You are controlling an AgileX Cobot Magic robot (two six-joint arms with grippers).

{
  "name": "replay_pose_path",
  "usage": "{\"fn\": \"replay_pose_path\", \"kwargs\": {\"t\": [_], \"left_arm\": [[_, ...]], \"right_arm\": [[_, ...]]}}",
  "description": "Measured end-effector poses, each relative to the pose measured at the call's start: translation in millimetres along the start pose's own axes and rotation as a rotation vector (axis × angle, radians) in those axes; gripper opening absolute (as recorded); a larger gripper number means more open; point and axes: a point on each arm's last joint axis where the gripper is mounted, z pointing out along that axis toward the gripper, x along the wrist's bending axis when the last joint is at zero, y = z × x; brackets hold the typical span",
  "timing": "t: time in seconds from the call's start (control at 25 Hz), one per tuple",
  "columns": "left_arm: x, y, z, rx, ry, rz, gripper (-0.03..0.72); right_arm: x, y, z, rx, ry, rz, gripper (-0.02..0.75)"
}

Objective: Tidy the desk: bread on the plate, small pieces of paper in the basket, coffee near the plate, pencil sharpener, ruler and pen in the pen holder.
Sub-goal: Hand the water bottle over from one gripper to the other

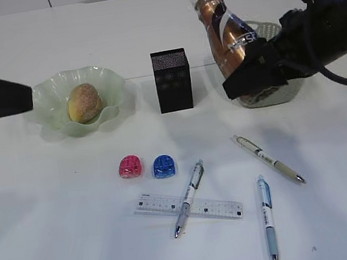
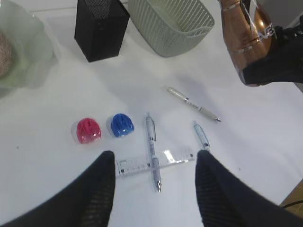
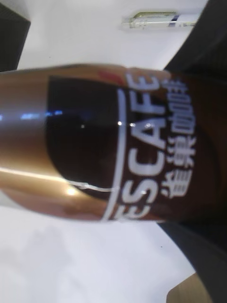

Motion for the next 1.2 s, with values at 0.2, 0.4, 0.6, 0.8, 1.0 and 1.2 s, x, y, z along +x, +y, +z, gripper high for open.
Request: {"fn": "replay_pose_path", "kwargs": {"t": [0.2,0.4,0.6,0.8,1.0,1.2], "left_arm": [[-0.3,17.4,16.8,-0.005,-0.023,0.005,0.384],[-3.4,19.2,37.1,0.0,-0.129,-0.025,0.384],[-8.5,22.3,47.8,-0.034,-0.232,-0.033,0.384],[-13.4,24.3,56.7,-0.059,-0.333,-0.054,0.384],[-11.9,30.9,62.6,-0.11,-0.454,-0.118,0.384],[10.5,40.8,62.3,-0.169,-0.535,-0.23,0.42]], "right_arm": [[8.9,10.0,-3.4,-0.063,0.083,-0.069,0.498],[17.3,13.4,-5.1,-0.106,0.173,-0.123,0.498],[19.9,14.6,-5.3,-0.124,0.205,-0.143,0.498],[24.8,17.1,-6.6,-0.157,0.262,-0.146,0.498],[29.8,19.9,-8.7,-0.194,0.32,-0.146,0.498],[30.7,20.1,-9.1,-0.198,0.33,-0.148,0.498]]}}
